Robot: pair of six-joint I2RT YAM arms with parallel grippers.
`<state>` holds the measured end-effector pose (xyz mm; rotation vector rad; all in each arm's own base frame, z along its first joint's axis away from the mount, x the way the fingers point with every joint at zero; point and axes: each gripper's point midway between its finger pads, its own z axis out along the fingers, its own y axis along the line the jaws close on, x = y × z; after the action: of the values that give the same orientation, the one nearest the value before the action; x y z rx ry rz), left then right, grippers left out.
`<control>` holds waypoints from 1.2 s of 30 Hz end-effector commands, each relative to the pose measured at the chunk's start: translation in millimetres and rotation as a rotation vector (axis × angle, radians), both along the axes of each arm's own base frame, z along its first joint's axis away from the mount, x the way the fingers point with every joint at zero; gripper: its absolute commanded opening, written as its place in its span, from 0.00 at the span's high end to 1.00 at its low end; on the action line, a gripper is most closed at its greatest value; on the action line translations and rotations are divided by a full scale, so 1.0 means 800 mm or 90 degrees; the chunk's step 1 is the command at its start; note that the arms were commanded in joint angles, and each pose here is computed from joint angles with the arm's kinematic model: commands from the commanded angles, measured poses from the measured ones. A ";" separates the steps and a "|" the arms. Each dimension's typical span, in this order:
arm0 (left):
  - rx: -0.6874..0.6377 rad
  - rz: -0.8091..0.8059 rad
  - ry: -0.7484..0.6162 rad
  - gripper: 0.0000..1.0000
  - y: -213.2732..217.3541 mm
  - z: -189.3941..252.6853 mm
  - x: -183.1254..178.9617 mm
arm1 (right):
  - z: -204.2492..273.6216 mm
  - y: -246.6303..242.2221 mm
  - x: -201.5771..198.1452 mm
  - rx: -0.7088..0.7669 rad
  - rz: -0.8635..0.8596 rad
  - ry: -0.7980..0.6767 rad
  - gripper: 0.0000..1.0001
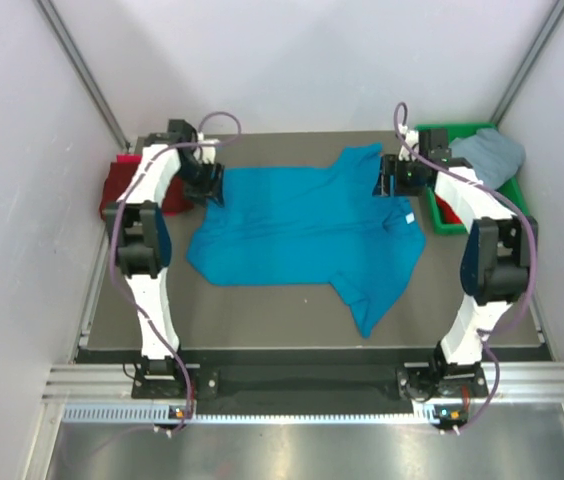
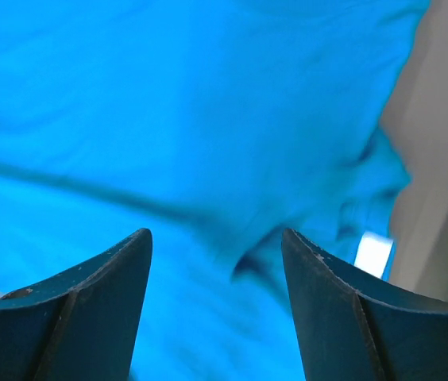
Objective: Fold and stack the t-shirts
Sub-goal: Flatten the tshirt out
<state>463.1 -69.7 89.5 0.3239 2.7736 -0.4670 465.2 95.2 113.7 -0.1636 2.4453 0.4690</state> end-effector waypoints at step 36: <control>0.026 0.090 0.357 0.48 -0.013 -0.088 -0.222 | -0.098 0.000 -0.199 0.096 -0.054 0.240 0.30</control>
<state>301.5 -94.1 23.9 0.0612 3.2443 -0.6622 302.9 99.5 36.8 0.0557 2.7481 0.7123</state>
